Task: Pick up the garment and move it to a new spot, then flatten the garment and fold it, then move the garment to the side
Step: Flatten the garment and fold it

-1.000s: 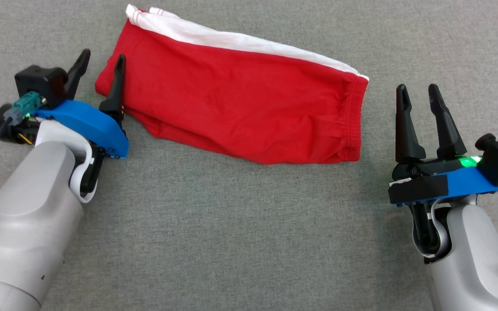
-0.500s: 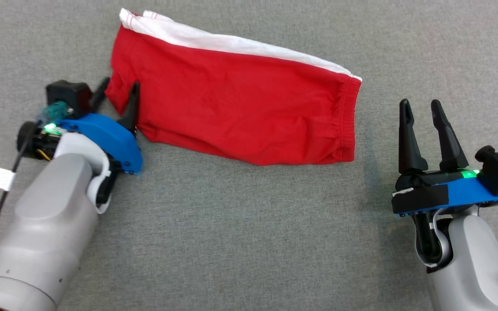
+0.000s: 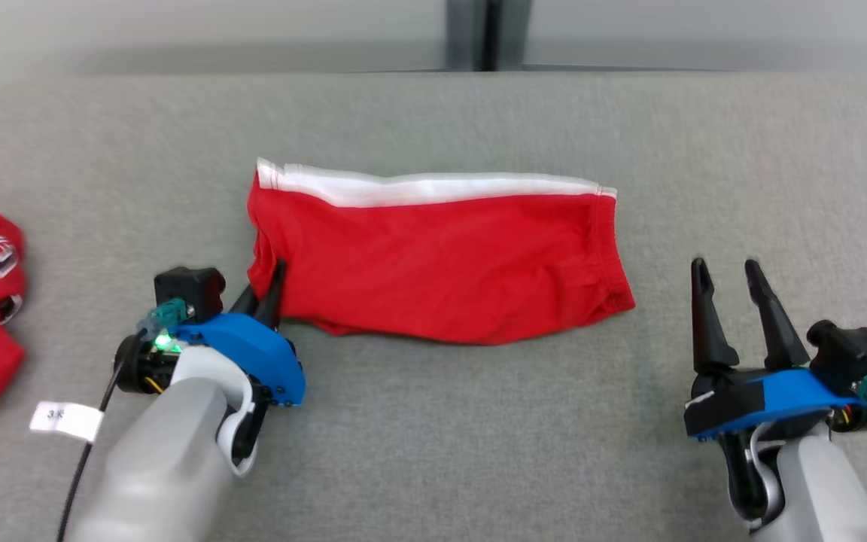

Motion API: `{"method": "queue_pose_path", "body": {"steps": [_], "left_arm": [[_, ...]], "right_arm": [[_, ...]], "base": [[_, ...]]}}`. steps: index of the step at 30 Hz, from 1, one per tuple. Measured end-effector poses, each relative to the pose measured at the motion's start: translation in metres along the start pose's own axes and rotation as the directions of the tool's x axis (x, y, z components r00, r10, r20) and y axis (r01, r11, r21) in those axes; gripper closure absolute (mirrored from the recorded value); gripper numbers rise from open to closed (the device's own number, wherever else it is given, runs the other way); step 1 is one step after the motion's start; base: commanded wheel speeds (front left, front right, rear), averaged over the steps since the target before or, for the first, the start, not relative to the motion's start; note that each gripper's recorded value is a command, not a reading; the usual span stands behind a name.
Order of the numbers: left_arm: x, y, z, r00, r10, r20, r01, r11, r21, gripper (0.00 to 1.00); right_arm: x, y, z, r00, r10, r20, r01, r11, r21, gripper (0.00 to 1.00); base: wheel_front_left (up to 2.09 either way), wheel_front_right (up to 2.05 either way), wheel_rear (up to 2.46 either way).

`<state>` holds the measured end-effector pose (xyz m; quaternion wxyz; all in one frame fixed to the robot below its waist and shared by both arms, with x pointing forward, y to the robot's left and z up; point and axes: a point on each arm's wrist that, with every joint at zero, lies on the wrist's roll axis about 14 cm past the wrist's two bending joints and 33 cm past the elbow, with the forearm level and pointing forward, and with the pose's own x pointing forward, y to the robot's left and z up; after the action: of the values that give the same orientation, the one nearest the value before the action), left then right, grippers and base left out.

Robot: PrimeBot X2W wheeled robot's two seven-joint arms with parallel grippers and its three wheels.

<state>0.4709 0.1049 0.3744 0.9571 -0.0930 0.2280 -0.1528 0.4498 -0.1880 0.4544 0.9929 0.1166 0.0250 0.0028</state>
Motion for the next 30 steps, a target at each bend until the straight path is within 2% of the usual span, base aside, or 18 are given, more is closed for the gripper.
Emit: {"method": "queue_pose_path", "body": {"steps": [6, 10, 11, 12, 13, 20, 26, 30], "left_arm": [[-0.043, -0.004, -0.010, 0.995, 0.069, 0.066, -0.061, 0.992, -0.113, 1.00], [-0.061, -0.001, -0.019, 0.990, 0.114, 0.088, -0.100, 0.984, -0.149, 1.00], [-0.063, -0.001, -0.019, 0.988, 0.119, 0.098, -0.104, 0.984, -0.144, 0.69], [-0.065, 0.000, -0.015, 0.986, 0.122, 0.114, -0.107, 0.986, -0.130, 0.03], [-0.067, 0.001, -0.009, 0.982, 0.128, 0.138, -0.112, 0.987, -0.119, 0.00], [-0.077, 0.012, 0.020, 0.948, 0.182, 0.262, -0.168, 0.983, -0.073, 0.00], [-0.088, 0.018, 0.006, 0.947, 0.204, 0.247, -0.187, 0.978, -0.092, 0.00], [-0.094, 0.027, -0.005, 0.948, 0.227, 0.222, -0.209, 0.972, -0.103, 0.00]], "right_arm": [[-0.018, 0.012, -0.010, 0.999, 0.026, -0.036, -0.026, 1.000, 0.006, 0.00], [-0.020, 0.019, -0.014, 0.998, 0.045, -0.049, -0.044, 0.999, 0.007, 0.00], [-0.020, 0.021, -0.015, 0.997, 0.051, -0.051, -0.051, 0.999, 0.007, 0.00], [-0.020, 0.024, -0.016, 0.997, 0.060, -0.054, -0.060, 0.998, 0.007, 0.00], [-0.019, 0.027, -0.017, 0.996, 0.069, -0.057, -0.069, 0.998, 0.007, 0.00], [0.005, 0.054, -0.010, 0.988, 0.149, -0.032, -0.149, 0.989, -0.017, 0.00], [0.032, 0.085, -0.027, 0.968, 0.232, -0.092, -0.239, 0.968, -0.076, 0.00], [0.042, 0.085, -0.052, 0.962, 0.218, -0.166, -0.235, 0.968, -0.091, 0.00]], "base": [[0.00, 0.00, 0.00], [0.00, 0.00, 0.00], [0.00, 0.00, 0.00], [0.00, 0.00, 0.00], [0.00, 0.00, 0.00], [0.00, 0.00, 0.00], [0.00, 0.00, 0.00], [0.00, 0.00, 0.00]]}}
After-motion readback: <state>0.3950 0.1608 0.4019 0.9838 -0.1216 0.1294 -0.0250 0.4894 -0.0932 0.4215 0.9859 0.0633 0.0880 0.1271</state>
